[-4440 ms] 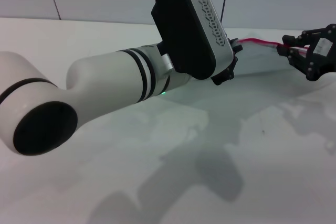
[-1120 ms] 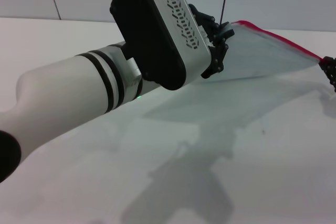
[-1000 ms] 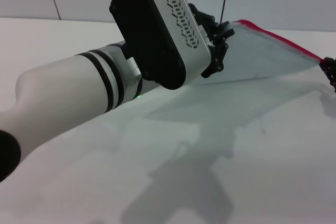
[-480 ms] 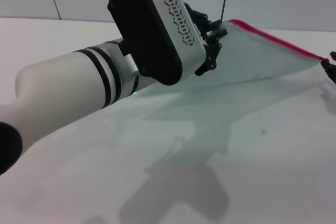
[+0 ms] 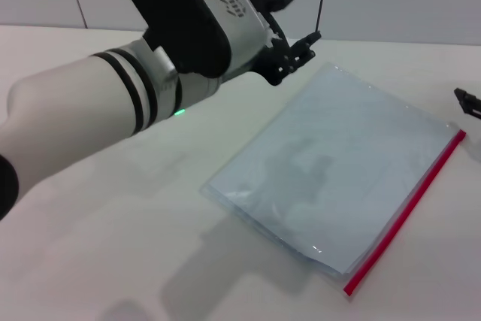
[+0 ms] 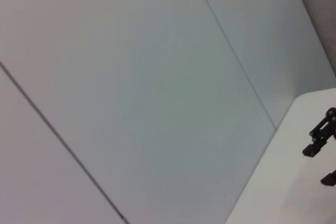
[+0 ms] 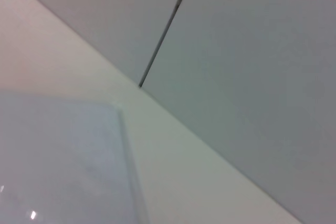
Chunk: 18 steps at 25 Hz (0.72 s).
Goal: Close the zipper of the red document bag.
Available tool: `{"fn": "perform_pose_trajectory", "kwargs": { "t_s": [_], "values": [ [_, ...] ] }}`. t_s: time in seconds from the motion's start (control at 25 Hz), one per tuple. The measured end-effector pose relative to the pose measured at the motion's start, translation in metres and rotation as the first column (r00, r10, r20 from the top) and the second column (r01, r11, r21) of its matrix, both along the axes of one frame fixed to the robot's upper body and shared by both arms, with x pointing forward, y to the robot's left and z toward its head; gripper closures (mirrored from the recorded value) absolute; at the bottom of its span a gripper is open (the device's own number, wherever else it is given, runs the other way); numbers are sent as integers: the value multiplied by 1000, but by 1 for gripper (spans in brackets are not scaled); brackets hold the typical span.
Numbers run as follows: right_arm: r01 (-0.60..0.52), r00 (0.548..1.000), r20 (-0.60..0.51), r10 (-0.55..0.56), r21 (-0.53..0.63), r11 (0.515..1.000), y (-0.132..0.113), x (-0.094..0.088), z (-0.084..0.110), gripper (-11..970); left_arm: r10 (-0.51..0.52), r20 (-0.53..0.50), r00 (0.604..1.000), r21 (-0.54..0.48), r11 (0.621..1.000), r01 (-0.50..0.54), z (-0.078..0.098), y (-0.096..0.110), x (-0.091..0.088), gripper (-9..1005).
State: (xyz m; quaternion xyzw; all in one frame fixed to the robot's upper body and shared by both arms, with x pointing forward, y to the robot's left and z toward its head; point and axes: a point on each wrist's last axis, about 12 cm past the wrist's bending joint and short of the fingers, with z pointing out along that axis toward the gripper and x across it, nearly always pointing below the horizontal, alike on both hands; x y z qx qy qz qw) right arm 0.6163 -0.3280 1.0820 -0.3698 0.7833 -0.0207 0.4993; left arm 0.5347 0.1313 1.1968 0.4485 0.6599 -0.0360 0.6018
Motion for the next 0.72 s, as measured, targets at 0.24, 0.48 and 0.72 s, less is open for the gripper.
{"fn": "perform_pose_trajectory", "kwargs": {
  "t_s": [0.24,0.48,0.72],
  "values": [
    [58,993,82,-80,240,969,-6,-8,10,341,69,-6,998,-77,995,-69,-8,12,12,376],
    [-3,974,201,-104,471,882,0,-26,9,343,209,-32,977,-262,942,-210,-18,39,30,245],
    [44,939,262,-222,548,835,2,-49,-21,344,373,2,928,-379,859,-344,-40,64,35,119]
  ]
}}
